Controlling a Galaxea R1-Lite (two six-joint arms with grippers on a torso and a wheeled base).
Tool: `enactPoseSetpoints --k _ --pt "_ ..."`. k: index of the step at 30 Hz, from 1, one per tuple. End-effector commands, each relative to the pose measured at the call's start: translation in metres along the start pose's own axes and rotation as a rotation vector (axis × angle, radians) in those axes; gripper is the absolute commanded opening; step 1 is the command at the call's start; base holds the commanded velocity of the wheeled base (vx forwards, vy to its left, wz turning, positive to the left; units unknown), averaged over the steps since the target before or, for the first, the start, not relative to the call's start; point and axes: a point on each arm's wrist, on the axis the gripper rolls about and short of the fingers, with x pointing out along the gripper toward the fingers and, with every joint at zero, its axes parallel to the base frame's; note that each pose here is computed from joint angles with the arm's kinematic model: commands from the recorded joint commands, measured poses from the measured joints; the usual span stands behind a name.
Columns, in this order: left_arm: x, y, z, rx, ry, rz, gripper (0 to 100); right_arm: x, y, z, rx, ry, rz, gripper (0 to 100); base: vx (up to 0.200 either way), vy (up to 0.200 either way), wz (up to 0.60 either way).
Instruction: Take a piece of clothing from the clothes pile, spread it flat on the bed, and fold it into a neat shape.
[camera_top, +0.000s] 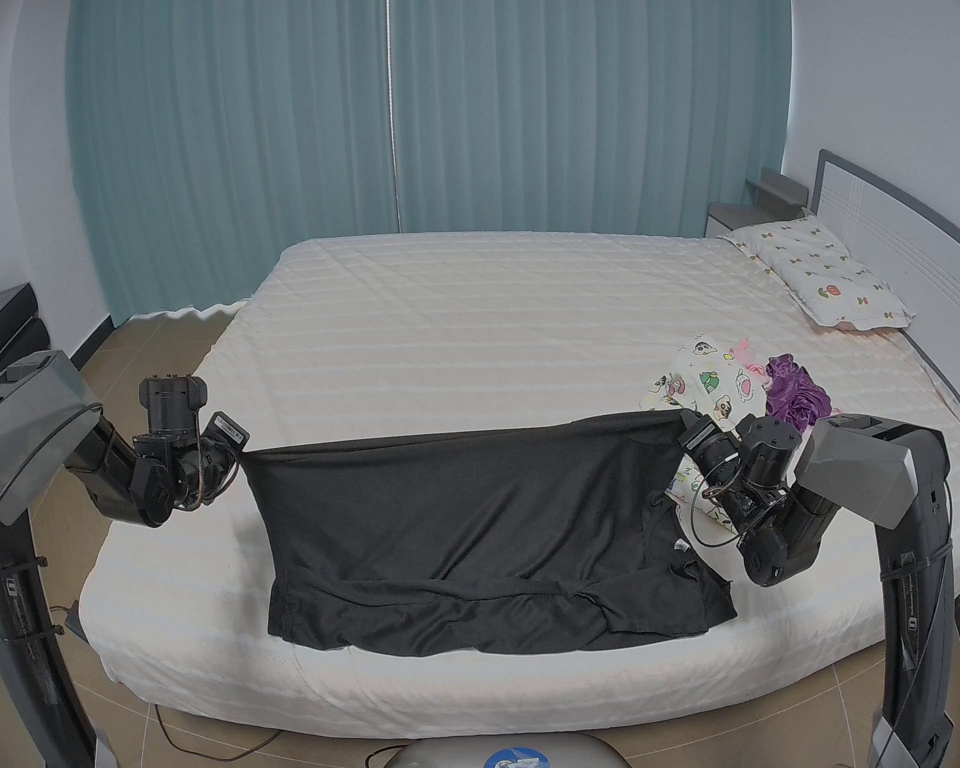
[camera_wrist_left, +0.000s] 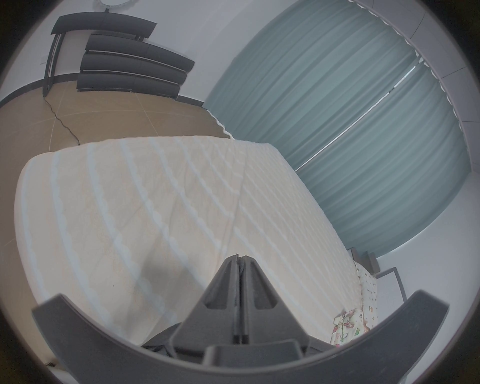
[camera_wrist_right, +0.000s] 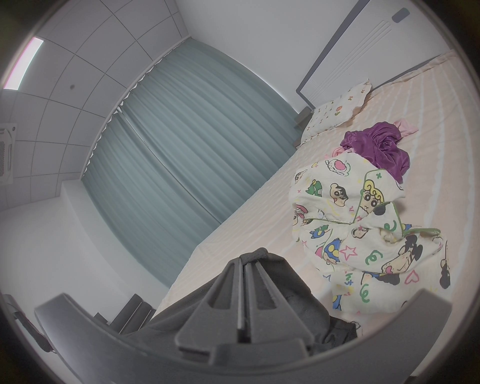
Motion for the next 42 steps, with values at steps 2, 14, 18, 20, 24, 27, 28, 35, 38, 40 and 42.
enactPoseSetpoints --k 2,14,18,20,24,27,28,35,38,40,42 --pt "0.015 0.013 -0.013 0.008 0.035 0.043 0 -0.017 0.000 0.004 -0.022 0.038 -0.014 0 0.000 0.000 0.00" --pt "0.009 0.037 -0.031 0.104 0.132 0.104 0 -0.058 -0.026 -0.021 -0.155 0.317 -0.025 0 0.000 0.000 0.00" --pt "0.014 0.049 -0.041 0.148 0.167 0.138 0 -0.066 -0.037 -0.032 -0.214 0.381 -0.038 0 0.000 0.000 0.00" --pt "0.016 0.052 -0.043 0.155 0.173 0.146 0 -0.067 -0.040 -0.036 -0.239 0.399 -0.044 0 0.000 0.000 0.00" --pt "0.019 0.062 -0.052 0.178 0.204 0.176 0 -0.077 -0.049 -0.048 -0.308 0.471 -0.049 0 0.000 0.000 0.00" --pt "0.021 0.066 -0.055 0.197 0.217 0.186 0 -0.078 -0.052 -0.053 -0.329 0.489 -0.048 0 0.000 0.000 0.00" --pt "0.023 0.071 -0.060 0.220 0.235 0.201 0 -0.079 -0.055 -0.057 -0.342 0.502 -0.051 0 0.000 0.000 0.00" --pt "0.024 0.077 -0.074 0.256 0.276 0.218 0 -0.079 -0.056 -0.059 -0.349 0.541 -0.072 0 0.000 0.000 0.00" --pt "0.023 0.078 -0.075 0.267 0.280 0.220 100 -0.078 -0.056 -0.059 -0.349 0.543 -0.074 100 0.000 0.000 0.00" --pt "0.022 0.078 -0.075 0.272 0.283 0.221 100 -0.078 -0.055 -0.058 -0.349 0.542 -0.073 100 0.000 0.000 0.00" --pt "0.020 0.079 -0.075 0.272 0.285 0.224 100 -0.078 -0.054 -0.056 -0.349 0.528 -0.066 100 0.000 0.000 0.00"
